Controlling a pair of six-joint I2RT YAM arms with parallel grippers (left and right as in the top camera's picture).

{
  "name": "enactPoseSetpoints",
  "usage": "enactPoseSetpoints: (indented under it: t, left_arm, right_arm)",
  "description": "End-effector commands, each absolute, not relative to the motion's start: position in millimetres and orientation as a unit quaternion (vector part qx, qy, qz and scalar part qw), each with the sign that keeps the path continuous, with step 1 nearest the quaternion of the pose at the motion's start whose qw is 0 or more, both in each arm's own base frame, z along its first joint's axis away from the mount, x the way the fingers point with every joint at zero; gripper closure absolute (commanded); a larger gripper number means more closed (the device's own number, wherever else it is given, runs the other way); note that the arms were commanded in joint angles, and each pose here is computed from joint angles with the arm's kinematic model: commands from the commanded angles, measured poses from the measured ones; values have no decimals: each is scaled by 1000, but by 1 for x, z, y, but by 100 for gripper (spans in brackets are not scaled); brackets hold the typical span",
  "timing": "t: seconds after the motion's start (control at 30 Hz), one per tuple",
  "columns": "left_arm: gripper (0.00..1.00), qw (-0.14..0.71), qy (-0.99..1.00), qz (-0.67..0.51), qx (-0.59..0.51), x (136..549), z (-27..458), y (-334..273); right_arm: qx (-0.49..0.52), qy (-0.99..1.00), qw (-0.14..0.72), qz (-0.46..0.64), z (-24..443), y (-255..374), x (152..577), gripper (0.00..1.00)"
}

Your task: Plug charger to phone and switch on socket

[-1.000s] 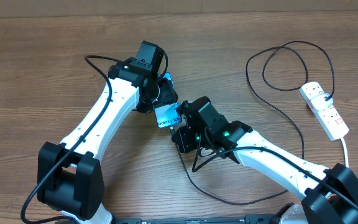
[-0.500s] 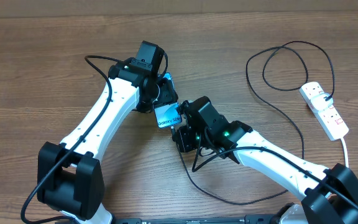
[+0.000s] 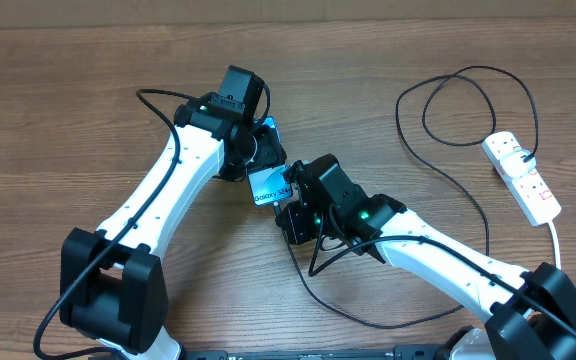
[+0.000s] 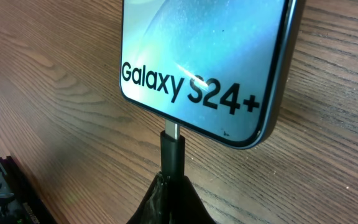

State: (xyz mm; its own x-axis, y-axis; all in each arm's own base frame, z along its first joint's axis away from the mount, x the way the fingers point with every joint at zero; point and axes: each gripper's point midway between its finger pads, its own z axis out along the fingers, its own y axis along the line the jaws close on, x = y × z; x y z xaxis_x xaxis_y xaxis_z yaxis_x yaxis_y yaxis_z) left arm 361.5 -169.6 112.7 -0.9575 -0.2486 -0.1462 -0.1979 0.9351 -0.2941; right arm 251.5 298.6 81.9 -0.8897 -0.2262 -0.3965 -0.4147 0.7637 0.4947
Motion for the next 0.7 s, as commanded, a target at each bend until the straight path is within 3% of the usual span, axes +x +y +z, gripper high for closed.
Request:
enactPoseSetpoints:
  t: [0.0,0.67]
  left_arm:
    - [67,98,978,-152,-101,366,120,-177]
    - [67,97,978,-153,-100,366,120,-177]
  right_arm:
    - [-173,920,170,308,93,307,259,96]
    - [-174,917,176,312,92,310,262,96]
